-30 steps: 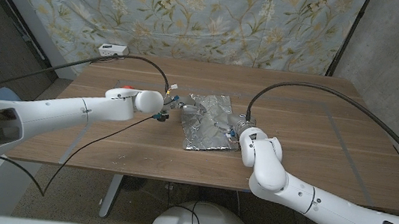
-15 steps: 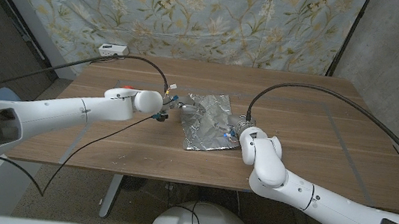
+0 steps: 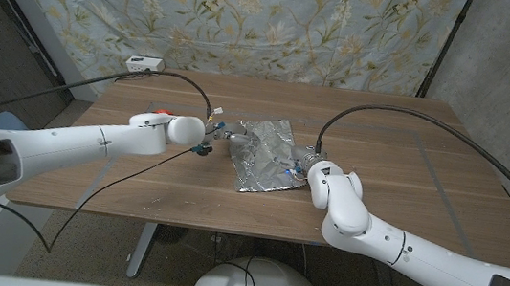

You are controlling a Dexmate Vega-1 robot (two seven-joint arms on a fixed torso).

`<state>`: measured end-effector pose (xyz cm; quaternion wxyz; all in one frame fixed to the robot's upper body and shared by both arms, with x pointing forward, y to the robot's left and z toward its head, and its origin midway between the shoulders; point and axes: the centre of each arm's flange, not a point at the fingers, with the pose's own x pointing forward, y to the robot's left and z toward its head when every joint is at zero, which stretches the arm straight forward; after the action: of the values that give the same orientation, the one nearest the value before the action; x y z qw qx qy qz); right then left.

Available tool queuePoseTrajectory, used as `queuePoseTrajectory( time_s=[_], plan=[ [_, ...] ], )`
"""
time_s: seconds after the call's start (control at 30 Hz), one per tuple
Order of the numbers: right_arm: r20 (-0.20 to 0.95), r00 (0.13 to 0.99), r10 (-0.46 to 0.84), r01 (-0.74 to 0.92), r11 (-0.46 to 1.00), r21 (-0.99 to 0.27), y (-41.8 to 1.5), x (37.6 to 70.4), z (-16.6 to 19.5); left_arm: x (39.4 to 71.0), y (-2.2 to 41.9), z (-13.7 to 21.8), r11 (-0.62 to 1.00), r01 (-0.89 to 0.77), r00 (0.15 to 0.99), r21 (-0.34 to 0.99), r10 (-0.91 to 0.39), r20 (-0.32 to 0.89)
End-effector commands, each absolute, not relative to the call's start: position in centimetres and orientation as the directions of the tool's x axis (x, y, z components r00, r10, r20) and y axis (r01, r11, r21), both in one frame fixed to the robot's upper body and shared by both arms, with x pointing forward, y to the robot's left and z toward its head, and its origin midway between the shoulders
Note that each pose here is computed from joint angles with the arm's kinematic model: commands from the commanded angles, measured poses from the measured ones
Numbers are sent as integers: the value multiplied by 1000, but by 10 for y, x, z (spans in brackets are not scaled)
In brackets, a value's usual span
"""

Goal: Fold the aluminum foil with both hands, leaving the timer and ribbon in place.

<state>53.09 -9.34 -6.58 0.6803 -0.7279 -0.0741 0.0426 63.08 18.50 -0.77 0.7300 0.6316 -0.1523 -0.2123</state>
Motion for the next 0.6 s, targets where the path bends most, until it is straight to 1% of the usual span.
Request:
queuePoseTrajectory(
  time_s=[0.03, 0.37, 0.6],
  plan=[
    [94, 977, 192, 108, -64, -992, -94, 524, -50, 629, 194, -6, 119, 107, 866, 987, -500, -34],
    [134, 969, 207, 149, -59, -987, -94, 513, -42, 629, 200, -6, 125, 105, 867, 987, -497, -30],
    [149, 966, 210, 164, -56, -985, -95, 512, -37, 630, 203, -5, 133, 98, 865, 986, -501, -18]
  ],
)
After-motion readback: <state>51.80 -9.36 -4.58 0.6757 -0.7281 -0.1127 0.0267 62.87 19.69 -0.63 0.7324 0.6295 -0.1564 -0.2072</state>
